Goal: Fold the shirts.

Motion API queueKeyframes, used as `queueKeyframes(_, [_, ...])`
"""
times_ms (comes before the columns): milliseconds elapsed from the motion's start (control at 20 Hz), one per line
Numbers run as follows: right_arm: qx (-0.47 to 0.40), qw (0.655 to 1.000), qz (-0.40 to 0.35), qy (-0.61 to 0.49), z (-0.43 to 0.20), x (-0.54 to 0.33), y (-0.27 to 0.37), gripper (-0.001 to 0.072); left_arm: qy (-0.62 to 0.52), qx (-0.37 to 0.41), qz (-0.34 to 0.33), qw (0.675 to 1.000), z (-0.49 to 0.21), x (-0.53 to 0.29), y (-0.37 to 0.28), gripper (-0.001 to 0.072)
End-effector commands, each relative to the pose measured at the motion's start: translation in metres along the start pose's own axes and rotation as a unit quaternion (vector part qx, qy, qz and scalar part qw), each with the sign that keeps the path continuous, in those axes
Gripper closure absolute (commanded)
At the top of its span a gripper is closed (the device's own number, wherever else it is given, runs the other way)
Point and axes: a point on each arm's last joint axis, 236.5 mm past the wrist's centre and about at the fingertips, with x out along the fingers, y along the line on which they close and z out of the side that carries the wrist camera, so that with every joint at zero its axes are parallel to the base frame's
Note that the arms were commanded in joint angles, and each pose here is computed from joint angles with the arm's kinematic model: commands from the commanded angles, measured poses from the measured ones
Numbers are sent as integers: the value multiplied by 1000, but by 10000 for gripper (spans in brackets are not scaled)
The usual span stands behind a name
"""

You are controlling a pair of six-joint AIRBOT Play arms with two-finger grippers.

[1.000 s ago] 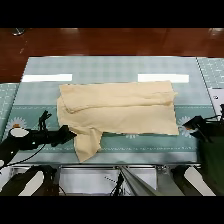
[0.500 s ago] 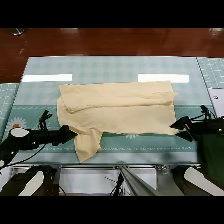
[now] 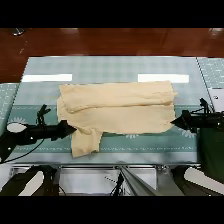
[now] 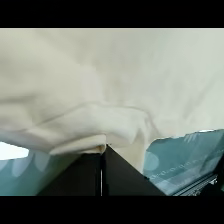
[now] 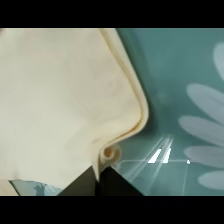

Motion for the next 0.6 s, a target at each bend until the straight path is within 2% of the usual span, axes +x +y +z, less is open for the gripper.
queueKeyframes(0, [-34,998,25,-44,36,-23,29,691,-46,46,-20,998,45,-23,-40,679])
queueKeyframes(100, [-62,994,34,-88,65,-37,54,690,-82,50,-20,995,83,-33,-56,679])
queueKeyframes(250, [-103,989,28,-106,98,-37,84,691,-73,45,-19,996,132,-24,-64,679])
queueKeyframes(550, [-102,988,38,-108,165,-10,122,690,-38,3,-35,999,221,8,-75,679])
